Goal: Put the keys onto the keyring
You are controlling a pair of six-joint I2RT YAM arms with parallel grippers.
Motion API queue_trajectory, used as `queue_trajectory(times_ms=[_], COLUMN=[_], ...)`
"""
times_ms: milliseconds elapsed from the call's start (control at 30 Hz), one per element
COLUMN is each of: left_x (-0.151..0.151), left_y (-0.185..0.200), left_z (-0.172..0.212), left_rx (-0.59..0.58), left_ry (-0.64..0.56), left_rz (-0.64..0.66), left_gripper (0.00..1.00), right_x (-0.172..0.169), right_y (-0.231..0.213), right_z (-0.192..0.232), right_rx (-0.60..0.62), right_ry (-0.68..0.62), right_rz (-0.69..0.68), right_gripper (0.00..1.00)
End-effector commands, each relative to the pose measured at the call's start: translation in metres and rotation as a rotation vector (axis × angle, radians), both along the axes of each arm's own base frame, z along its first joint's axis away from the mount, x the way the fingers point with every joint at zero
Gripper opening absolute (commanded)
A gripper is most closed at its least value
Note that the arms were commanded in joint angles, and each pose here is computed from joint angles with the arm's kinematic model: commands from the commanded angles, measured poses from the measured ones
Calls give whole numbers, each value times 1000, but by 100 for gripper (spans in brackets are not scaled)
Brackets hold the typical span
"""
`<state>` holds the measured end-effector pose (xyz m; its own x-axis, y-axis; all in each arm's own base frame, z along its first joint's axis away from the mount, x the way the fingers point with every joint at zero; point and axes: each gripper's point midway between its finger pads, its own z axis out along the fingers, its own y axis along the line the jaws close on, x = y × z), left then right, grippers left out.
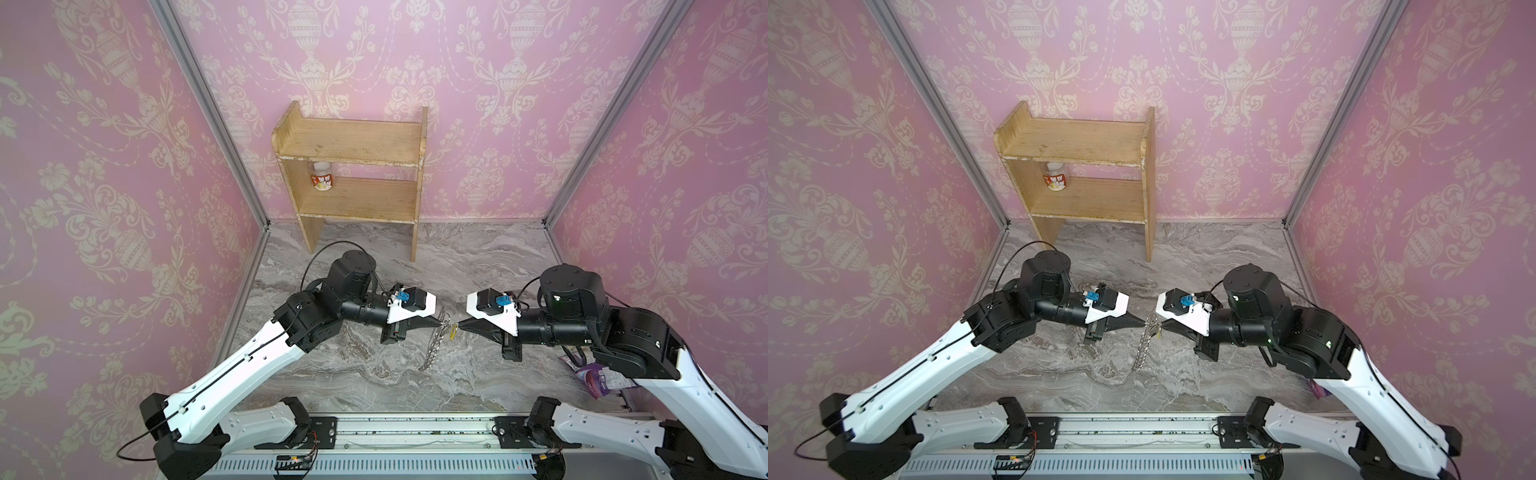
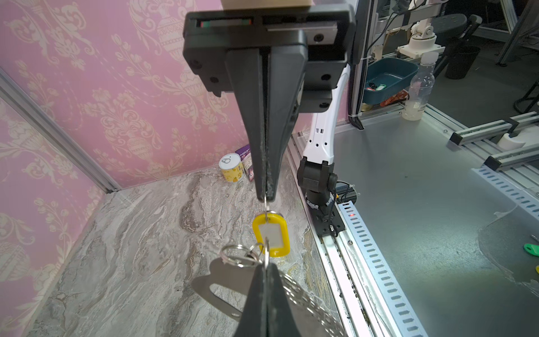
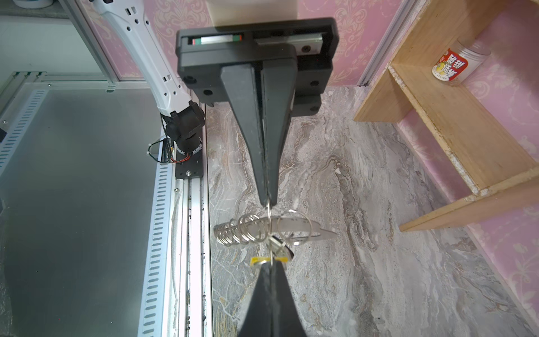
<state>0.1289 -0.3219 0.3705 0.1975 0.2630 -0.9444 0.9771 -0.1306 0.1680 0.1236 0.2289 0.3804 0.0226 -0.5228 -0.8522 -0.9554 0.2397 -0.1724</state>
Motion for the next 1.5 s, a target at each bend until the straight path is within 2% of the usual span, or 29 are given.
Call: queue_trajectory(times_ms=[0, 500, 1467], left_x=[-10, -5, -4], left_y=[-1, -7, -5], left_z=[20, 24, 27], left_rx=[-43, -51, -63], left_ry=[33, 36, 7], left_rz=[-38, -41, -23], left_gripper=[0, 0, 0], right_x=[-6, 1, -3], right_y=[-2, -3, 3], right_z=[5, 3, 9], right_rx=[-19, -20, 2], right_ry=[-34, -54, -34], right_rz=[40, 4, 35], right_gripper=[0, 0, 0])
